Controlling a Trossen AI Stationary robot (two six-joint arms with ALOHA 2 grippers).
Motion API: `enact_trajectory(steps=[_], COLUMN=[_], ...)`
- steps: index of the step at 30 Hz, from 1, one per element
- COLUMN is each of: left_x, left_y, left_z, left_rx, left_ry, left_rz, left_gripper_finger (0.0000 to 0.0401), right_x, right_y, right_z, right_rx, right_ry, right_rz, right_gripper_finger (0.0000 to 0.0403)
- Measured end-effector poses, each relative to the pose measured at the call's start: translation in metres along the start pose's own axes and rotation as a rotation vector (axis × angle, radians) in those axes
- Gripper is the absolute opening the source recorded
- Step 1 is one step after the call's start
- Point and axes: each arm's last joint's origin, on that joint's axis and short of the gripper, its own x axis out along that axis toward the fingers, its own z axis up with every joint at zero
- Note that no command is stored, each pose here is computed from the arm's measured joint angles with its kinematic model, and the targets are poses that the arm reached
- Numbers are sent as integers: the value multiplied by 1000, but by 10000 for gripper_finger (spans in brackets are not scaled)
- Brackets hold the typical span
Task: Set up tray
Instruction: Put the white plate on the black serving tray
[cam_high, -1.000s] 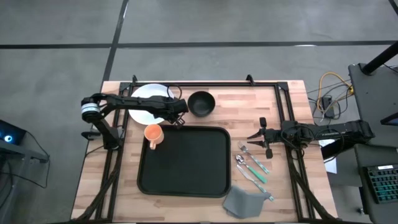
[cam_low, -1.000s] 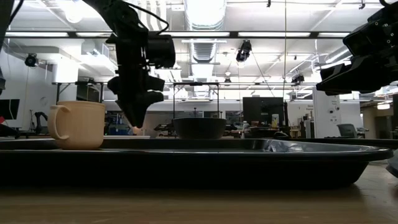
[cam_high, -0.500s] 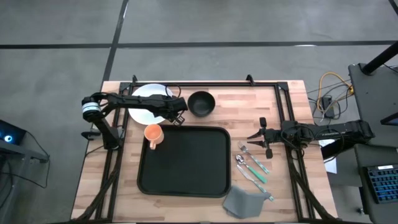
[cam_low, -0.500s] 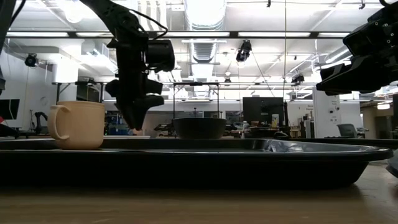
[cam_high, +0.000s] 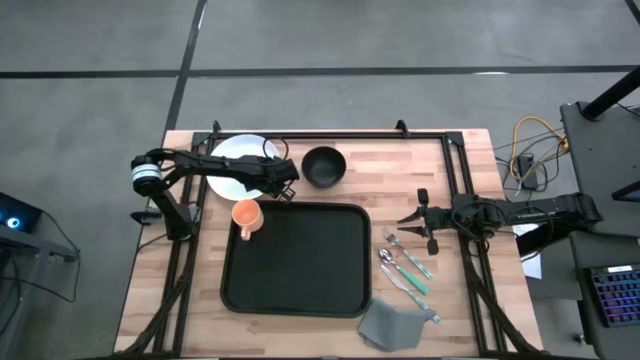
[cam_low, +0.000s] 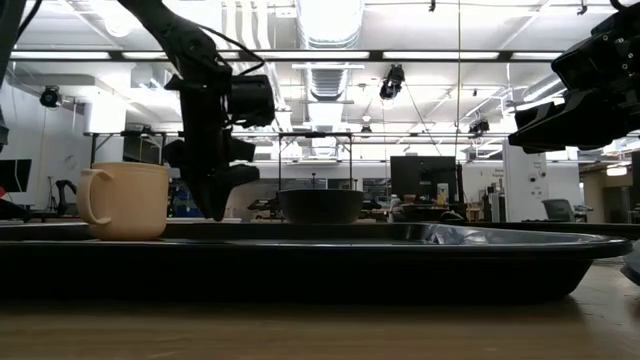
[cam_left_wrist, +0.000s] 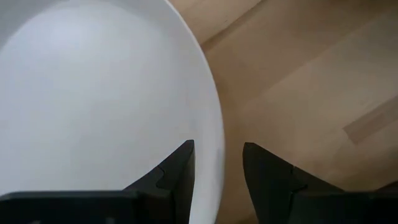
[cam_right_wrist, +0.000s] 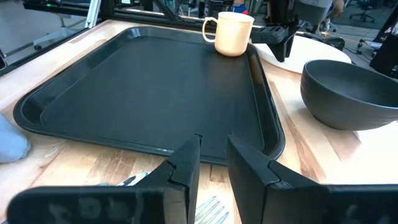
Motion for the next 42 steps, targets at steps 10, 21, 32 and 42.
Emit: enact_trajectory(steps=[10, 21, 32, 42], left_x=[10, 19, 15, 4], left_y=[3, 7, 5, 0], left_z=[-8, -18, -13, 2], left_rx=[-6, -3, 21, 49], left_ry=[0, 21, 14, -29], left_rz=[3, 17, -9, -33], left_gripper_finger=[117, 111, 5, 1], right_x=[0, 0, 0, 0], right_y=[0, 0, 0, 0], right_z=[0, 0, 0, 0], right_rx=[0, 0, 0, 0], right_ry=[0, 0, 0, 0], right_rz=[0, 0, 0, 0], right_gripper_finger=[68, 68, 68, 68])
